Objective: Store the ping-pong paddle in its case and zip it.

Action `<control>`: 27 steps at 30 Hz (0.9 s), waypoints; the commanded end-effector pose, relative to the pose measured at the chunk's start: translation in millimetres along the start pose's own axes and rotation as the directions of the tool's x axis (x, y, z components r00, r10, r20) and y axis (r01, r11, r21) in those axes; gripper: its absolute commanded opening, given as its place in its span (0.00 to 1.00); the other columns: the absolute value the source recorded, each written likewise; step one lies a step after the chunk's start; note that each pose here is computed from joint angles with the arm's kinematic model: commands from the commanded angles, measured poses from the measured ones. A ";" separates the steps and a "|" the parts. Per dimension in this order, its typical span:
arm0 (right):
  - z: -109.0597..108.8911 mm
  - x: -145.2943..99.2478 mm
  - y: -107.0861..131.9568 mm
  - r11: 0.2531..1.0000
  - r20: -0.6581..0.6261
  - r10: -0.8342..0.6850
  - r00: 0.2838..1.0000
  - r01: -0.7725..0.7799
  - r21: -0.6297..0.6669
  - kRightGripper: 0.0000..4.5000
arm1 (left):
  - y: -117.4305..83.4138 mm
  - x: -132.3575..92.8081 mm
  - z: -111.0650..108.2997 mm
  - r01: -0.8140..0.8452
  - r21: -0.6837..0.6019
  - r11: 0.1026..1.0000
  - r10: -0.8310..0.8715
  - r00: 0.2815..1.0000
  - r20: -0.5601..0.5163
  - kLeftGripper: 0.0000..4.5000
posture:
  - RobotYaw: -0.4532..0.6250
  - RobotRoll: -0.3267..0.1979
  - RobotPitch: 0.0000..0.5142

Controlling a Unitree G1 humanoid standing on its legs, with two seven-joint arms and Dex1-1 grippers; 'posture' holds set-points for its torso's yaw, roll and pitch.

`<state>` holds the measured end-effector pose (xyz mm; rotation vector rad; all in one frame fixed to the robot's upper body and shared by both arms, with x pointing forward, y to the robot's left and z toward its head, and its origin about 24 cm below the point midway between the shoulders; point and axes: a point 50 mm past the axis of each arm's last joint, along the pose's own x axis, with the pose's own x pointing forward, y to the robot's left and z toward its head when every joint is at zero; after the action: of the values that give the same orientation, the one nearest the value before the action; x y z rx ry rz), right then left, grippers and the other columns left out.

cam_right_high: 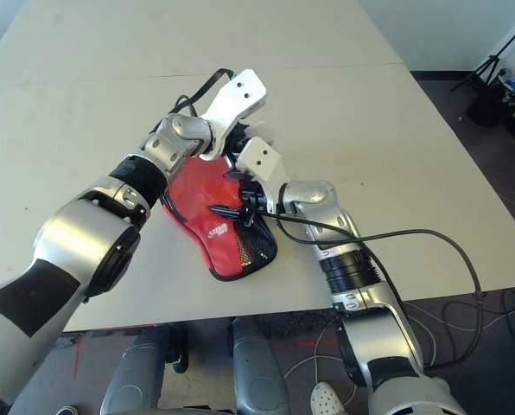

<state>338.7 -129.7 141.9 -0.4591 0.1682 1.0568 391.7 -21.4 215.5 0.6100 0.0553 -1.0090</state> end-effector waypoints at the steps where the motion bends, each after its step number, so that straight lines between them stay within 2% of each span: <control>1: -36.0 9.0 14.9 0.996 -0.137 0.049 0.989 -0.037 0.085 1.00 | -3.9 1.9 9.6 0.033 -0.012 0.999 -0.033 0.999 0.035 0.79 | 0.33 0.62 0.47; 4: -36.4 10.1 15.2 0.996 -0.138 0.049 0.989 -0.037 0.087 1.00 | -2.0 0.2 16.2 0.041 -0.032 0.999 -0.039 0.997 0.061 0.99 | 0.34 0.62 0.47; 11: -37.1 11.7 15.8 0.995 -0.139 0.050 0.989 -0.038 0.089 1.00 | 6.8 -5.7 28.2 0.019 -0.039 0.999 -0.015 0.995 0.096 0.99 | 0.34 0.62 0.47; 19: -37.7 12.9 17.0 0.995 -0.137 0.053 0.989 -0.041 0.092 1.00 | 46.1 -34.9 35.5 -0.137 -0.048 0.989 0.142 0.983 0.117 0.99 | 0.35 0.62 0.47; 23: -37.8 13.6 17.4 0.995 -0.136 0.054 0.989 -0.042 0.094 1.00 | 71.1 -59.6 27.3 -0.226 -0.044 0.973 0.229 0.968 0.098 0.99 | 0.35 0.62 0.47; 27: -37.5 14.3 17.5 0.995 -0.134 0.056 0.989 -0.043 0.093 1.00 | 86.0 -77.6 14.0 -0.281 -0.040 0.959 0.283 0.957 0.061 0.99 | 0.36 0.62 0.48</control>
<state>340.2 -124.4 139.1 -0.4418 0.1607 1.0585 415.0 63.0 295.1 0.5324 -0.0812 -0.7462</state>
